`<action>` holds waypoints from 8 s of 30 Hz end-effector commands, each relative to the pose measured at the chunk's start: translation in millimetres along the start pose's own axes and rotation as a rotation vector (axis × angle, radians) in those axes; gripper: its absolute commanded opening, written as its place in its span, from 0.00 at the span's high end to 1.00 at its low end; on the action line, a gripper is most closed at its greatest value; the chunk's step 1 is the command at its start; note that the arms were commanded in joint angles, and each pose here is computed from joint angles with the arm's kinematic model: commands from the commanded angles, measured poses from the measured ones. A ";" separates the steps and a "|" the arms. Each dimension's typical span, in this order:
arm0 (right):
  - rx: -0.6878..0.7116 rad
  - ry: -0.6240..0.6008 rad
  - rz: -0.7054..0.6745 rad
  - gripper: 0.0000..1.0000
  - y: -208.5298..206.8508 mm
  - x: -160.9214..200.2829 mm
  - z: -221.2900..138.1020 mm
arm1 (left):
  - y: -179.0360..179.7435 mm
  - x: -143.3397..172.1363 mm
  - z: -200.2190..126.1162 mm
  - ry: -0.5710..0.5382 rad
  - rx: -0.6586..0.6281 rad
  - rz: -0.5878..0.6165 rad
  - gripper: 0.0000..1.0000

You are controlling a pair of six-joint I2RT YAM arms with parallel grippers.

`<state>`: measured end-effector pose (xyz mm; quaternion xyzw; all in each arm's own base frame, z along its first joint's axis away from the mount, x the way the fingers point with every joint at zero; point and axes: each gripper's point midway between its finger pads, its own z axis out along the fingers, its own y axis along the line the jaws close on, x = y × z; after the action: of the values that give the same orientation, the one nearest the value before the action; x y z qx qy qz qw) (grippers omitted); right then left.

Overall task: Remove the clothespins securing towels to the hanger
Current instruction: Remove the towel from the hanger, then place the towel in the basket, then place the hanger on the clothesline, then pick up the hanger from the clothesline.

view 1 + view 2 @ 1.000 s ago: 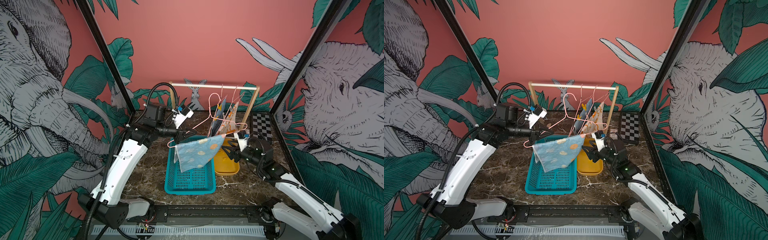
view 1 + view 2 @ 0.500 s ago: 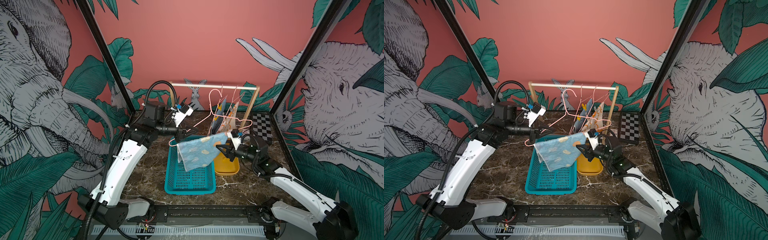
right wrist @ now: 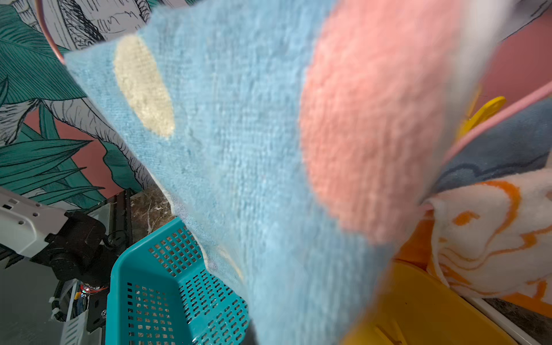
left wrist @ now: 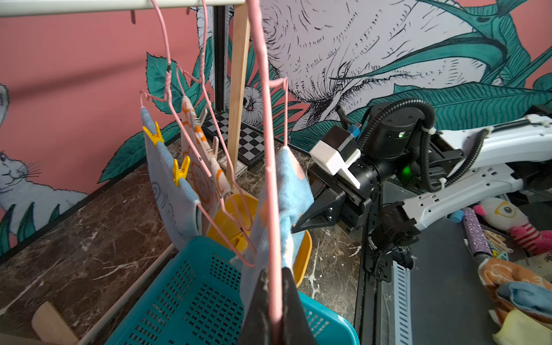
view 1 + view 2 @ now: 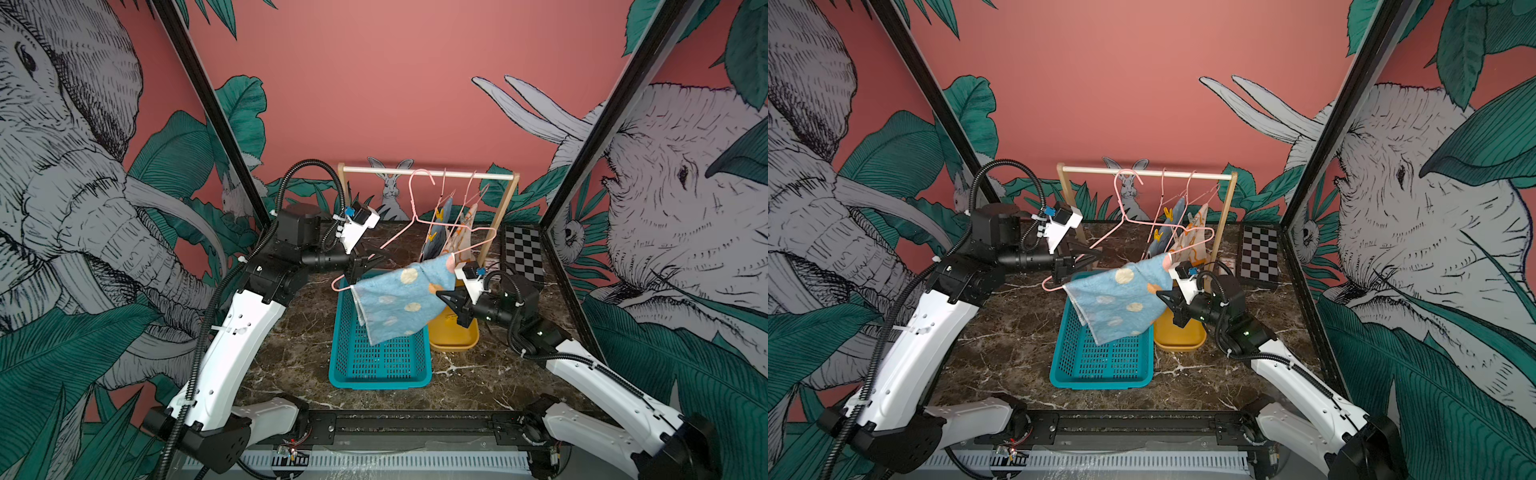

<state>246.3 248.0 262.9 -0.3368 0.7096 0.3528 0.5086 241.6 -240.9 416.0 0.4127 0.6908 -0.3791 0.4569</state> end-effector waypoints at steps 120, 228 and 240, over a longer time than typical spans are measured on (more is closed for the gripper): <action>0.252 0.135 -0.101 0.41 -5.7 15.8 7.5 | 133.4 12.8 -23.5 -0.010 -0.732 -0.076 1.00; 0.465 0.103 0.047 0.39 -54.1 38.4 -54.3 | 74.2 -27.5 101.5 -0.038 -0.353 -0.046 0.30; 0.481 0.101 0.046 0.39 -57.0 41.6 -55.1 | 95.3 -55.4 158.0 -0.114 -0.339 0.002 0.40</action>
<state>253.5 168.5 223.0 -0.2192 0.8115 0.1647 0.5160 393.3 -353.1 376.2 0.3129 0.7480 -0.2626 0.5230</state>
